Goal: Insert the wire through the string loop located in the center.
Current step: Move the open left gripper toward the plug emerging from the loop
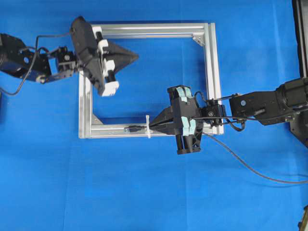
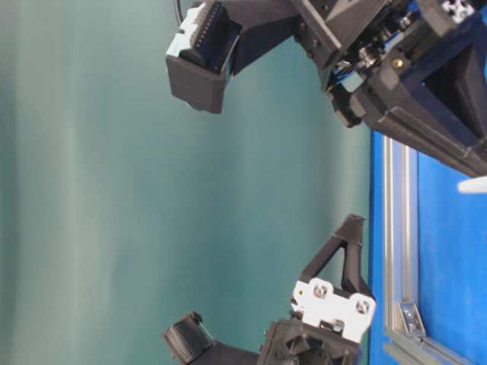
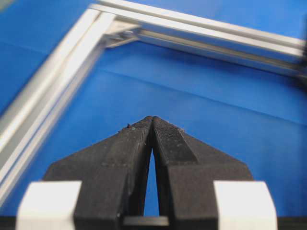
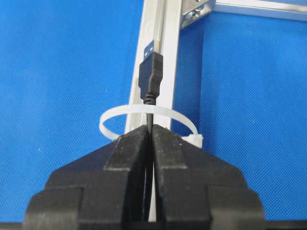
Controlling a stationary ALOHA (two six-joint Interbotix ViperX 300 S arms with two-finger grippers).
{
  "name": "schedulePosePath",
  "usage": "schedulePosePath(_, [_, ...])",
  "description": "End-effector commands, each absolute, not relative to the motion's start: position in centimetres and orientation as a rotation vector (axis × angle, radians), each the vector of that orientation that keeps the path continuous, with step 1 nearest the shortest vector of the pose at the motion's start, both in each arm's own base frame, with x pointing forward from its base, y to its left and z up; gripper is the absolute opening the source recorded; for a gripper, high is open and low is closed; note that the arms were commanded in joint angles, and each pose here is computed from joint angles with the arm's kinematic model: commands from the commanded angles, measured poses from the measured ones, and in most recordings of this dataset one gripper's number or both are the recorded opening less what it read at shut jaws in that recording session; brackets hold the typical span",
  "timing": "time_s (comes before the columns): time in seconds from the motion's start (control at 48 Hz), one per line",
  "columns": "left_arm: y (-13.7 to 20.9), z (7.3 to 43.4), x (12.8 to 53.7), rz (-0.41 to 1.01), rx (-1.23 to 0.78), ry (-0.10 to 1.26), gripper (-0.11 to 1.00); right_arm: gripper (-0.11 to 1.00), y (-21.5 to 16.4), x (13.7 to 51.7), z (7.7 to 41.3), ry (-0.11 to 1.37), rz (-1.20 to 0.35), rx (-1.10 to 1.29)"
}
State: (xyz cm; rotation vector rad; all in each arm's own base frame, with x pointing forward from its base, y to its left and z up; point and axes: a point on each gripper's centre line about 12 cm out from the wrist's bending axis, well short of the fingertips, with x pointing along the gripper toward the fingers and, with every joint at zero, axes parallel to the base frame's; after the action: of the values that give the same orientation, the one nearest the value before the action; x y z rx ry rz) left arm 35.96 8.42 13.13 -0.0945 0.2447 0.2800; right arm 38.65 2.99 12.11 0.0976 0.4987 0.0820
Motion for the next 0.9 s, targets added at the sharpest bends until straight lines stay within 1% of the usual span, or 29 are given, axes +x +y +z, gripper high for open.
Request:
schedulePosePath(0.0, [6.6, 14.4, 36.1, 0.231, -0.094, 0.209, 0.0, -0.02, 2.9, 39.2, 13.3, 0.456, 0.082, 0.099])
schedulePosePath(0.291, [0.0, 14.4, 36.2, 0.05, -0.078, 0.222, 0.0, -0.02, 3.0, 39.2, 13.3, 0.457, 0.085, 0.096])
schedulePosePath(0.437, [-2.6, 14.4, 36.1, -0.022, -0.073, 0.225, 0.0, -0.02, 2.9, 39.2, 13.3, 0.456, 0.083, 0.098])
schedulePosePath(0.624, [-3.9, 14.4, 35.9, -0.056, -0.092, 0.227, 0.0, -0.02, 2.9, 39.2, 13.3, 0.456, 0.083, 0.097])
schedulePosePath(0.874, [-4.1, 14.3, 35.8, -0.059, -0.102, 0.232, 0.0, -0.02, 2.9, 39.2, 13.3, 0.457, 0.084, 0.095])
